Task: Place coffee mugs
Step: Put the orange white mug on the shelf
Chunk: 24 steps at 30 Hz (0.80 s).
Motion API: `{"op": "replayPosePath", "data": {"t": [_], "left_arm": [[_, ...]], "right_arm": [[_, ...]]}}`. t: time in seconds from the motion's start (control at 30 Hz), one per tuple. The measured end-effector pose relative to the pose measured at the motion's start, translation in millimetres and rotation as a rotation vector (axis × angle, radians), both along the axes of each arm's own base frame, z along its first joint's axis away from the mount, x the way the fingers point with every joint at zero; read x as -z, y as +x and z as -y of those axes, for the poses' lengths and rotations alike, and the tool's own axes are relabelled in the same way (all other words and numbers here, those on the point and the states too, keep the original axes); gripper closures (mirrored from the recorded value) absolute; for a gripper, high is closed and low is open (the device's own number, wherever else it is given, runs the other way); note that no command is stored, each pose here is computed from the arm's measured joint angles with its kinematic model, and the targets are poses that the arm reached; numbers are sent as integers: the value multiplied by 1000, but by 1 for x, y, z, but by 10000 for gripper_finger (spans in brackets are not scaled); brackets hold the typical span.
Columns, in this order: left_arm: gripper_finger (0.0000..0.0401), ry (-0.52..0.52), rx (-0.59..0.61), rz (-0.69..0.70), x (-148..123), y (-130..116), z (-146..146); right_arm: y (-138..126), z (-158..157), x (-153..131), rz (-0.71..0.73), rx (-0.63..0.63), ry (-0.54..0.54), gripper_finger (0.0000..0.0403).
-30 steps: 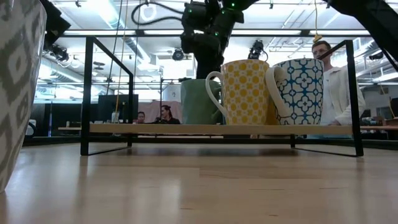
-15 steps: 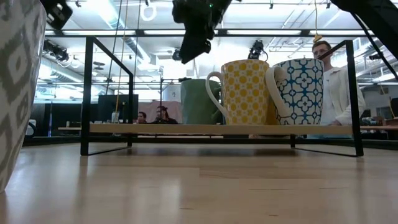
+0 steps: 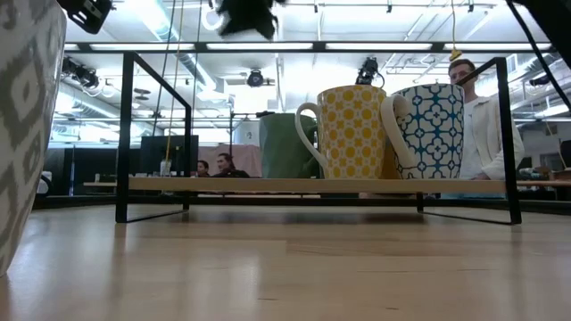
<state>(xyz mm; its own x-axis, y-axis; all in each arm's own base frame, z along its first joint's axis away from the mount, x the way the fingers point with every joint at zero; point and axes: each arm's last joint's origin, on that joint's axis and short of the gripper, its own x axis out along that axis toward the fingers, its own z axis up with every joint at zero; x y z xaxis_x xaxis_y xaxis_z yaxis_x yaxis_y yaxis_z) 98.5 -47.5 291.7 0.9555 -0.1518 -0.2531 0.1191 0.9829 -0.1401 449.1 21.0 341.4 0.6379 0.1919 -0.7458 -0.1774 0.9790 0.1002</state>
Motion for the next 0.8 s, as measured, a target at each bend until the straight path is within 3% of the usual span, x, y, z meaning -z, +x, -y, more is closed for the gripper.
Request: {"op": "replayPosePath", "data": {"t": [0.23, 0.47, 0.67, 0.8], "left_arm": [[268, -1, 0, 1, 0, 0, 0], [268, -86, 52, 16, -4, 9, 7], [268, -110, 147, -109, -8, 30, 26], [269, -52, 227, -245, -17, 42, 45]], "right_arm": [[6, -61, -13, 168, -49, 79, 210], [-2, -104, -15, 176, -43, 122, 210], [-10, -131, -15, 173, -87, 124, 210], [-14, -142, -15, 177, -93, 110, 210]]}}
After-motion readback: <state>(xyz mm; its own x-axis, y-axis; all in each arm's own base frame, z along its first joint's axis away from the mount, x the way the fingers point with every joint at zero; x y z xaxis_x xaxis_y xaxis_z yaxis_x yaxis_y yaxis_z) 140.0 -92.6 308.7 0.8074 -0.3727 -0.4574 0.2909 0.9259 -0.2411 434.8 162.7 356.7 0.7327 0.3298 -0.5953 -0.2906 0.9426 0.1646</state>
